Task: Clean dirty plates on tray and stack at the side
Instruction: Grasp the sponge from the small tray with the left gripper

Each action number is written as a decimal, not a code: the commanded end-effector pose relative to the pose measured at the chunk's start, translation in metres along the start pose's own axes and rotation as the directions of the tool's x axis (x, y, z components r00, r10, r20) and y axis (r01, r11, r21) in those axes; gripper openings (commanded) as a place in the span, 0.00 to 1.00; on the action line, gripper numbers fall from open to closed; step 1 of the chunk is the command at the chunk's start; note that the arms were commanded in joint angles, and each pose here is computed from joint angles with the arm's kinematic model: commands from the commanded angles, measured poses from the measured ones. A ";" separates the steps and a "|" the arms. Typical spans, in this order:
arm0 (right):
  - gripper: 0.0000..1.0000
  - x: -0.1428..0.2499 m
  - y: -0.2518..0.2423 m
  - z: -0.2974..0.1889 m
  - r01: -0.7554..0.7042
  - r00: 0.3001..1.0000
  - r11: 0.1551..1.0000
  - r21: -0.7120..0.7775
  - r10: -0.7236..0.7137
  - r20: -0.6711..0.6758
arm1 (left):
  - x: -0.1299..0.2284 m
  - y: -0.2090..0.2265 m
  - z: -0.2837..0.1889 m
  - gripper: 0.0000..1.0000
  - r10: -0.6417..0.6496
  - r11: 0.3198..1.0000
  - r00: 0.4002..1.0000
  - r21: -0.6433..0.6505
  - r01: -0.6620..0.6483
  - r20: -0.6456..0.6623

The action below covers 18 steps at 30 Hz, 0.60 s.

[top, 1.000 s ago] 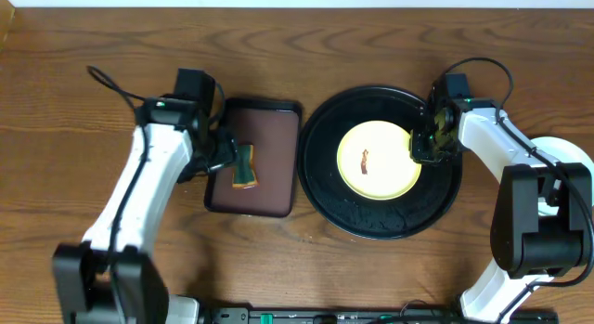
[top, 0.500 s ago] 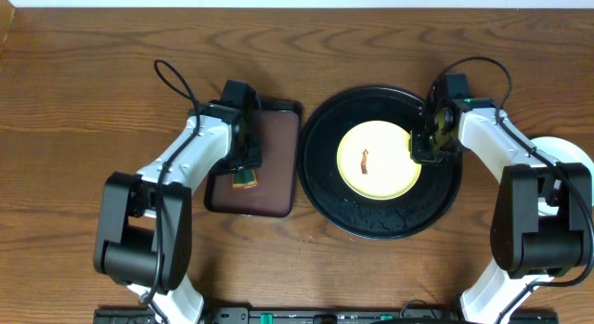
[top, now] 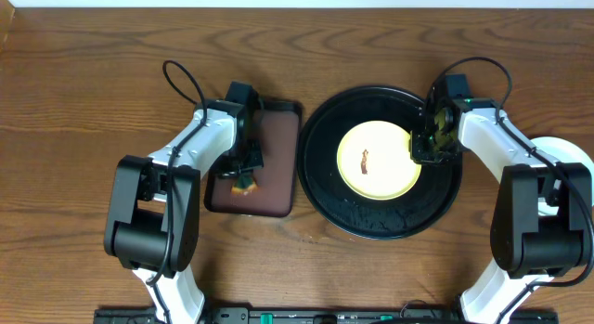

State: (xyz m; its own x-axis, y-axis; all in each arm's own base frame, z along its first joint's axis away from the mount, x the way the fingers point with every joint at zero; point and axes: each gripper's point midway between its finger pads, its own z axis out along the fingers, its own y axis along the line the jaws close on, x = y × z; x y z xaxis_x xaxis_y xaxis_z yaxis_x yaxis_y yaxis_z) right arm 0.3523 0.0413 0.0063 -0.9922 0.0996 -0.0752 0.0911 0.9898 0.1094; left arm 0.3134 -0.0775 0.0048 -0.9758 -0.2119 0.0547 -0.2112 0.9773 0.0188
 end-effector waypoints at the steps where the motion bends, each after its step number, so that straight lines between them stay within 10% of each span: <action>1: 0.18 0.002 0.001 0.000 0.013 1.000 1.000 0.008 -0.013 -0.002 | -0.014 -0.030 -0.046 0.07 0.018 0.990 0.997 0.141 -0.028 0.072; 18: 0.09 0.002 0.006 0.000 0.043 0.999 0.999 0.007 -0.043 -0.001 | 0.019 -0.234 -0.092 0.07 0.188 0.819 0.936 0.479 -0.316 0.296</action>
State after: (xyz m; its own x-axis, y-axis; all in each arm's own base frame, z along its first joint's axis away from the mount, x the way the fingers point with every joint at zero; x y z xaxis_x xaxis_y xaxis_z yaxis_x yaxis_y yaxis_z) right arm 0.3524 0.0418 0.0063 -0.9929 0.0913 -0.0763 0.0827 0.9906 0.1092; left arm 0.3576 -0.2831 0.1109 -0.9586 -0.0050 -0.2848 0.1294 0.8832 -0.4509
